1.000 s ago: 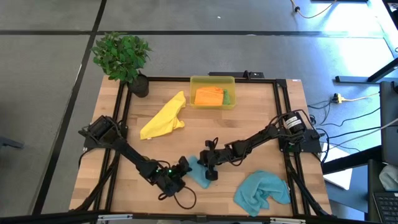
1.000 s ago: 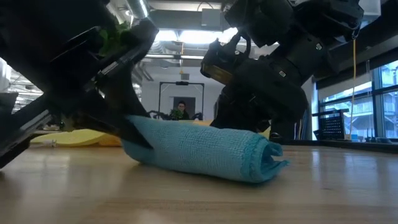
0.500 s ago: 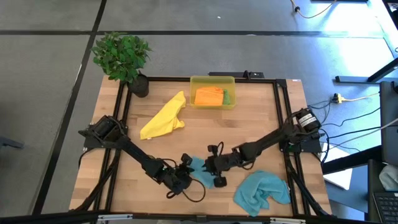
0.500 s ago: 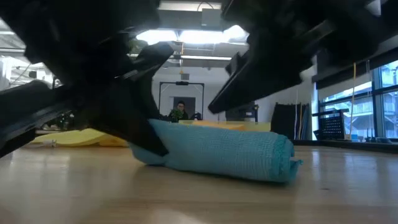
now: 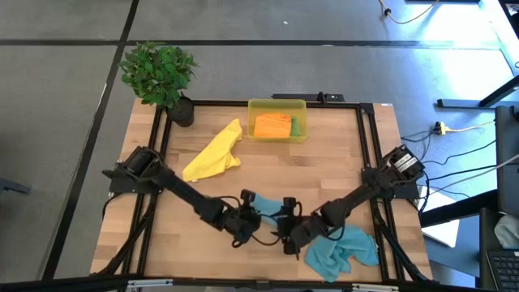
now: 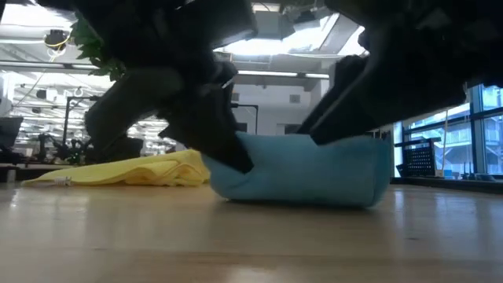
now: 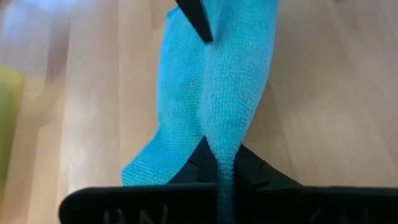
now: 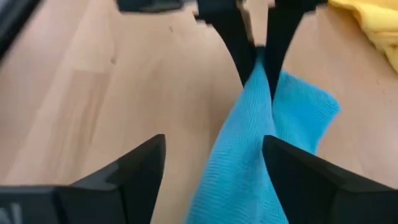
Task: Fold microfiber towels
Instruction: Stack the folded top blue microfiber cloth on the top of the orange microfiber cloth
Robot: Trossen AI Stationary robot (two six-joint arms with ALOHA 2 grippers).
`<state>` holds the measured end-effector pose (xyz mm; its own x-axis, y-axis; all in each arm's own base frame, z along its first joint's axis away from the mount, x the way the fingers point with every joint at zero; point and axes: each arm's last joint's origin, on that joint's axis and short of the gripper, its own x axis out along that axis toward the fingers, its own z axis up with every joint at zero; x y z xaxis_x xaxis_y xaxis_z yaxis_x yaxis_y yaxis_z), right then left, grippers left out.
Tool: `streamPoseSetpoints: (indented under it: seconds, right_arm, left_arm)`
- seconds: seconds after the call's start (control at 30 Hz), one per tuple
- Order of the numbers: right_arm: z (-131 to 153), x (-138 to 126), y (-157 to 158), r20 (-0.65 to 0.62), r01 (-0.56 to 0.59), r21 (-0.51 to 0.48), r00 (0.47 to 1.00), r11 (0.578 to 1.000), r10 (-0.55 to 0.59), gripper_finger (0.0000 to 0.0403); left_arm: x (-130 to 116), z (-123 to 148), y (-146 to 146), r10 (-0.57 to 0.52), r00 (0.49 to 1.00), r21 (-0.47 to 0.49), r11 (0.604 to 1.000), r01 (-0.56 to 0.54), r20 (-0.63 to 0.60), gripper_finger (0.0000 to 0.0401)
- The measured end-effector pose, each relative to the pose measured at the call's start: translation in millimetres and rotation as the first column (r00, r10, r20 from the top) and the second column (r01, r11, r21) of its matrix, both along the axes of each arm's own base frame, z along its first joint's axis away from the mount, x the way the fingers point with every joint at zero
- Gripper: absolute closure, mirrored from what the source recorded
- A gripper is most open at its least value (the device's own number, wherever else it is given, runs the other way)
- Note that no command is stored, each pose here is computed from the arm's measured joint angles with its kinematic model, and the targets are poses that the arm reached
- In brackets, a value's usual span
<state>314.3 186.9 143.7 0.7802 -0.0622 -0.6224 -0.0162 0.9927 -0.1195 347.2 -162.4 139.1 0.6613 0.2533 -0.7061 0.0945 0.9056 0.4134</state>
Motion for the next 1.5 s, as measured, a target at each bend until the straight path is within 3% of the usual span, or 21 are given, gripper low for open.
streamPoseSetpoints:
  seconds: [0.33,0.5,0.63,0.87,1.13,1.3,1.5]
  right_arm:
    - [-9.1,-9.9,-5.1,-0.113,0.070,-0.033,0.991,0.997,-0.073,0.0126]
    - [-10.8,-10.8,-5.8,-0.123,0.060,-0.068,0.990,0.996,-0.068,0.0150]
    - [-8.4,-10.8,0.2,-0.094,0.001,-0.105,0.996,0.994,-0.011,0.0210]
    - [-9.4,-11.9,-0.8,-0.109,-0.002,-0.122,0.994,0.993,-0.011,0.0379]
    - [-6.2,-14.3,-4.2,-0.119,0.017,-0.155,0.992,0.988,-0.036,0.0387]
    - [16.1,-18.8,-14.1,-0.089,0.058,-0.190,0.993,0.980,-0.076,0.0387]
    - [55.7,-24.9,-39.6,-0.036,0.106,-0.250,0.992,0.962,-0.119,0.0387]
  left_arm:
    - [3.0,5.8,1.3,0.026,1.000,-0.013,1.000,-0.026,-0.003,0.0401]
    - [2.2,5.2,1.9,0.031,0.999,-0.010,0.999,-0.031,-0.013,0.0401]
    - [2.3,5.5,1.9,0.031,0.999,-0.010,0.999,-0.031,-0.013,0.0401]
    - [1.8,5.4,1.5,0.024,0.999,-0.016,1.000,-0.024,-0.022,0.0401]
    - [-0.6,20.8,1.8,0.004,1.000,-0.055,0.998,-0.004,-0.001,0.0401]
    - [-4.8,43.6,5.5,-0.013,0.999,-0.026,1.000,0.014,0.045,0.0401]
    - [-7.6,72.9,29.4,0.023,0.996,0.050,0.998,-0.028,0.089,0.0401]
